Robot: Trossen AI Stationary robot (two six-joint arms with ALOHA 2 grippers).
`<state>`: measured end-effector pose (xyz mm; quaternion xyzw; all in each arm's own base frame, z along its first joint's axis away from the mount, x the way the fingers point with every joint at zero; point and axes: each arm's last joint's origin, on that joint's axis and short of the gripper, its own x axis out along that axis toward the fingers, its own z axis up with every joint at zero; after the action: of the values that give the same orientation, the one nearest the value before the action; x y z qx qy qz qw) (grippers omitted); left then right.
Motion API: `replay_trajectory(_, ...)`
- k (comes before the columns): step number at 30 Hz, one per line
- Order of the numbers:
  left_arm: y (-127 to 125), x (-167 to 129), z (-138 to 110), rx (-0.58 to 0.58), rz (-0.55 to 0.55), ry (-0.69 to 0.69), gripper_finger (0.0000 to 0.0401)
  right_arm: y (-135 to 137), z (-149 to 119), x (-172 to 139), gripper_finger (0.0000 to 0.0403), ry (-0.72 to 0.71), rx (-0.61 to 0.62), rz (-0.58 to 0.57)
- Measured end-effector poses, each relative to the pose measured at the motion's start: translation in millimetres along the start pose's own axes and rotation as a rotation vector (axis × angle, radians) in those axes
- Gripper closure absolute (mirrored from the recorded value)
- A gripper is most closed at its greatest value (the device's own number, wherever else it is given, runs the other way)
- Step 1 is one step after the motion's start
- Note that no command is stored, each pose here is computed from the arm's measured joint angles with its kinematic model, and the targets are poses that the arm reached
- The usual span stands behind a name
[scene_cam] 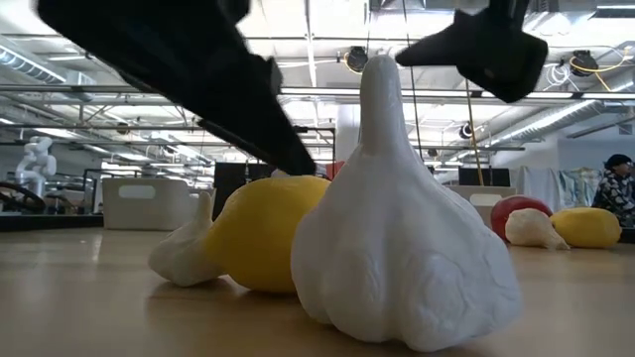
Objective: Sort produce into baskets
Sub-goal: Put the yellow lemon into the gray bin
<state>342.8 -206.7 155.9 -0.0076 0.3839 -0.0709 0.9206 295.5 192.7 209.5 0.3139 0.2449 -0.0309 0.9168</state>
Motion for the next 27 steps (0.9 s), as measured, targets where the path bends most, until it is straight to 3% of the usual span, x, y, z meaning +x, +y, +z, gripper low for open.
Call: replay_trajectory(27, 16, 30, -15, 0.019, 0.020, 0.076, 0.0118, 7, 4, -1, 0.0101, -0.011, -0.027, 0.016)
